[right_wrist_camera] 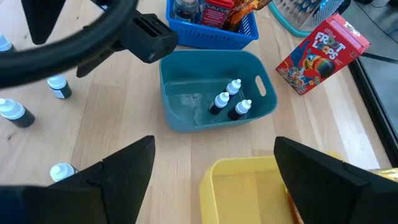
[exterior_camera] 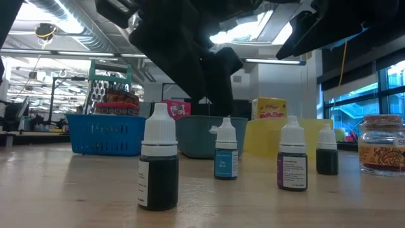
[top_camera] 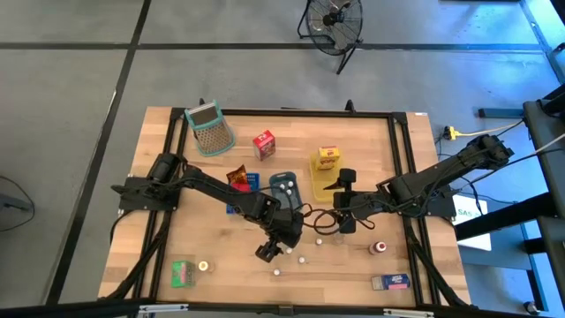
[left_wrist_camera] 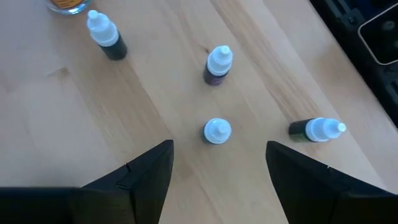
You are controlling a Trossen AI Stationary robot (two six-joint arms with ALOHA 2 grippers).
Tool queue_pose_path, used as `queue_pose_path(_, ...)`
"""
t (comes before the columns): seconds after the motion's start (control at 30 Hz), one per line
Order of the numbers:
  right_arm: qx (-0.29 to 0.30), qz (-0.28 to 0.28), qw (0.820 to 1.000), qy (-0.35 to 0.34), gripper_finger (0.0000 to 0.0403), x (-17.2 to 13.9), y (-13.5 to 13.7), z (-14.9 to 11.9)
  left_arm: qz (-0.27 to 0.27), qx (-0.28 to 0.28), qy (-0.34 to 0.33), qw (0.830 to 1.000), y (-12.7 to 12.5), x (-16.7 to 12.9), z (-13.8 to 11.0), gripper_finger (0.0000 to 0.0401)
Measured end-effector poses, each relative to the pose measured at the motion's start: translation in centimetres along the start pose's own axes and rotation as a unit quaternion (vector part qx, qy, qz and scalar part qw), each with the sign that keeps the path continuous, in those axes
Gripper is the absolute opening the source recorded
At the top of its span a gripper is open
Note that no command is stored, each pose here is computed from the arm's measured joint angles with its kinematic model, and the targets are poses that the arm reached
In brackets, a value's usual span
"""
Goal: Pick & Place Kitchen Items
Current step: Put the small food coloring bottle into the gray bin
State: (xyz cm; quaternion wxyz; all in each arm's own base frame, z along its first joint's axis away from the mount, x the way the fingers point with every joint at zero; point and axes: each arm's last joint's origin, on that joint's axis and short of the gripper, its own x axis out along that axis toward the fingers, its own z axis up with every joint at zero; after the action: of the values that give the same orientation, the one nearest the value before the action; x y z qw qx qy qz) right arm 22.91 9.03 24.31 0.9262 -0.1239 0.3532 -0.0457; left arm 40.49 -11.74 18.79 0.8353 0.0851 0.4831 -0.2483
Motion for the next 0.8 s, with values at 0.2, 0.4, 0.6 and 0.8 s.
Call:
queue_pose_path(0.2, -0.009, -0.001, 1.000, -0.002, 0.0332, 0.01, 0.00, 0.03, 0.003, -0.001, 0.000, 1.000, 0.09, -0.02, -0.01, 0.0251)
queue_pose_path(0.4, -0.009, -0.001, 1.000, 0.000, 0.0332, 0.00, 0.01, 0.01, 0.007, -0.001, 0.002, 1.000, 0.14, -0.02, -0.05, 0.0251)
queue_pose_path(0.6, -0.007, -0.001, 1.000, -0.001, 0.0332, 0.00, 0.01, 0.01, 0.004, -0.002, 0.010, 1.000, -0.05, 0.01, -0.18, 0.0251)
queue_pose_path(0.8, -0.007, 0.001, 1.000, 0.000, 0.0332, 0.01, 0.02, 0.01, 0.005, -0.001, 0.005, 1.000, -0.03, 0.01, -0.08, 0.0251)
